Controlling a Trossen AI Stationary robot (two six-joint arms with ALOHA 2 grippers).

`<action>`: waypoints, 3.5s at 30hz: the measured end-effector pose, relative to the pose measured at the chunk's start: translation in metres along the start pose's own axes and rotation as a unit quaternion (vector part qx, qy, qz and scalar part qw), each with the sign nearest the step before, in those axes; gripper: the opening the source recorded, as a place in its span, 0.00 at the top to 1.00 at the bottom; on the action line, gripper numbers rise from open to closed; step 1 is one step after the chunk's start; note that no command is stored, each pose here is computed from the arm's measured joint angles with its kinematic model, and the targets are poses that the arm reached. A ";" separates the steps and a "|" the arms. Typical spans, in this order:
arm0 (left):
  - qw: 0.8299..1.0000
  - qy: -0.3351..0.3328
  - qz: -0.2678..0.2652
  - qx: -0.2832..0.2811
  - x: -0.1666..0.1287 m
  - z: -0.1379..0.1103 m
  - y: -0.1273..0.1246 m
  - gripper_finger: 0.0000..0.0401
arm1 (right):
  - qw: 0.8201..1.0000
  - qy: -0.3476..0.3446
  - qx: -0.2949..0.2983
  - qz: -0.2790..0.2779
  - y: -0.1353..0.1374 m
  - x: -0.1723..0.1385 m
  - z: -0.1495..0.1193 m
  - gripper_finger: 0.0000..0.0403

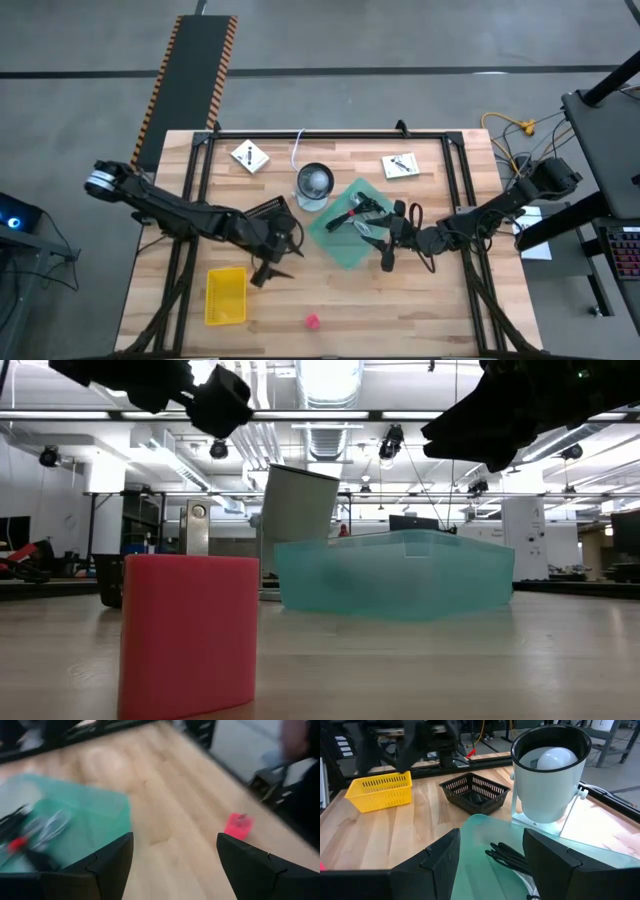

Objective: Pick and place items into bin
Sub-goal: Put the pink charger adapter into the black bin

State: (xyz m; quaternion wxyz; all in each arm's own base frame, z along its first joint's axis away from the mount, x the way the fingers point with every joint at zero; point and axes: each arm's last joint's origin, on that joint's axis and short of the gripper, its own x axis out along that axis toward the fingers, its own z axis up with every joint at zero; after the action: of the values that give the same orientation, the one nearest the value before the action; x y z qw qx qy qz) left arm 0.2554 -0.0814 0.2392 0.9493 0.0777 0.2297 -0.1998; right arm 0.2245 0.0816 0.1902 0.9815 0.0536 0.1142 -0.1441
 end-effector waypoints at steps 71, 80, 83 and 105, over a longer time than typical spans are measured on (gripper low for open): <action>0.989 -0.021 -0.142 0.044 0.147 -0.063 -0.066 0.33 | 0.999 -0.004 -0.049 0.001 0.000 0.000 0.001 0.50; 0.988 -0.021 -0.142 0.048 0.147 -0.063 -0.066 0.43 | 0.999 -0.005 -0.048 0.001 0.000 0.000 0.001 0.50; 0.988 -0.021 -0.142 0.049 0.147 -0.063 -0.066 0.50 | 0.999 -0.005 -0.048 0.001 0.000 0.000 0.001 0.50; 0.995 0.058 -0.061 0.044 0.113 -0.042 -0.057 0.66 | 0.999 -0.005 -0.048 0.001 0.000 0.000 0.001 0.50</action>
State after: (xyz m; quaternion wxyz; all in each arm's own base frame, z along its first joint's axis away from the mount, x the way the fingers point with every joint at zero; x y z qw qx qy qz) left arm 0.3067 -0.1620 0.1463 0.9160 0.1170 0.2797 -0.2628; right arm 0.2249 0.0818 0.1915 0.9836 0.0058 0.1163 -0.1375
